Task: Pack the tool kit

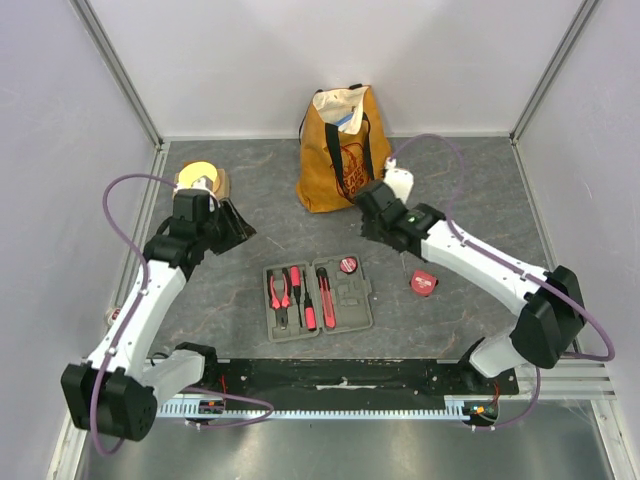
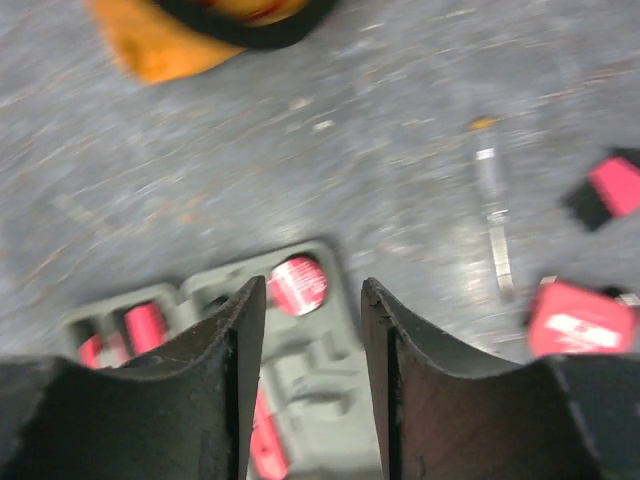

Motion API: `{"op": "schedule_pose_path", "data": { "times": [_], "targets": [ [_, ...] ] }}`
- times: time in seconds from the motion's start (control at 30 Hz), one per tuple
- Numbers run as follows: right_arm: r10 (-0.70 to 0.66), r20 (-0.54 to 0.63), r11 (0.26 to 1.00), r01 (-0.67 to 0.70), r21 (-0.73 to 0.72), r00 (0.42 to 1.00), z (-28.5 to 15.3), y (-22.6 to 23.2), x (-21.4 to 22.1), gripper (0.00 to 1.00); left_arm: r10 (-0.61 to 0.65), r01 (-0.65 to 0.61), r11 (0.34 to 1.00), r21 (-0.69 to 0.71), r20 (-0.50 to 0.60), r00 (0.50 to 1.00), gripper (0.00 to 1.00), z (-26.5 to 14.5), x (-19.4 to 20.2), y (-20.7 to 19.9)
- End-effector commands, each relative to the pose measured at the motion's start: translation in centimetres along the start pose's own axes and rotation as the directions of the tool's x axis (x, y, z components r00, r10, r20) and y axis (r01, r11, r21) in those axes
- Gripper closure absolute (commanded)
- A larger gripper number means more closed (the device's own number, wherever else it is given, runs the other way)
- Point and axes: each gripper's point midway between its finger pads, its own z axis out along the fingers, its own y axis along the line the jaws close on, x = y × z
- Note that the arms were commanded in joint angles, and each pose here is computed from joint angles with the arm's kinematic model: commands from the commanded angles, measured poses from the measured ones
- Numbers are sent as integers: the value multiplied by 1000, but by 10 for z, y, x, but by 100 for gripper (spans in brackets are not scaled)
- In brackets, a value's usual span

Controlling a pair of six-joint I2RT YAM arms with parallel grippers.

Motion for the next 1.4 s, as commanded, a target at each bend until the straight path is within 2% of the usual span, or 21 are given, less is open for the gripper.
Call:
{"op": "schedule_pose_path", "data": {
  "times": [0.0, 0.13, 0.33, 0.47, 0.77, 0.87, 1.07, 1.2, 1.37],
  "targets": [
    [-23, 5, 978, 22, 209, 1000, 18, -76, -13, 45, 41, -43, 999, 15, 85, 996, 44, -5, -2, 6],
    [-64, -55, 955, 77, 285, 996, 42, -111, -15, 39, 50, -50, 999, 0, 20, 999, 44, 6, 21, 19],
    [-91, -178, 952, 138, 271, 980, 86, -137, -1, 37, 48, -48, 999, 3, -59, 997, 44, 16, 45, 28],
    [-71, -259, 948, 147, 284, 963, 111, -150, 18, 38, 49, -49, 999, 0, -70, 996, 44, 18, 49, 30],
    [-66, -332, 948, 163, 273, 941, 143, -161, 38, 43, 48, -47, 999, 18, -62, 997, 44, 21, 44, 25],
    [-52, -354, 948, 158, 276, 934, 148, -164, 44, 53, 49, -48, 999, 16, -52, 997, 47, 22, 41, 24],
    [-44, -378, 955, 150, 255, 925, 146, -163, 53, 84, 55, -54, 998, 27, -56, 997, 54, 25, 39, 21],
    [-41, -368, 962, 137, 237, 929, 142, -158, 49, 94, 60, -58, 998, 32, -61, 996, 55, 27, 38, 20],
    [-74, -277, 980, 121, 158, 958, 121, -131, 16, 100, 64, -61, 997, 41, -79, 995, 56, 30, 42, 19]
  ]
}}
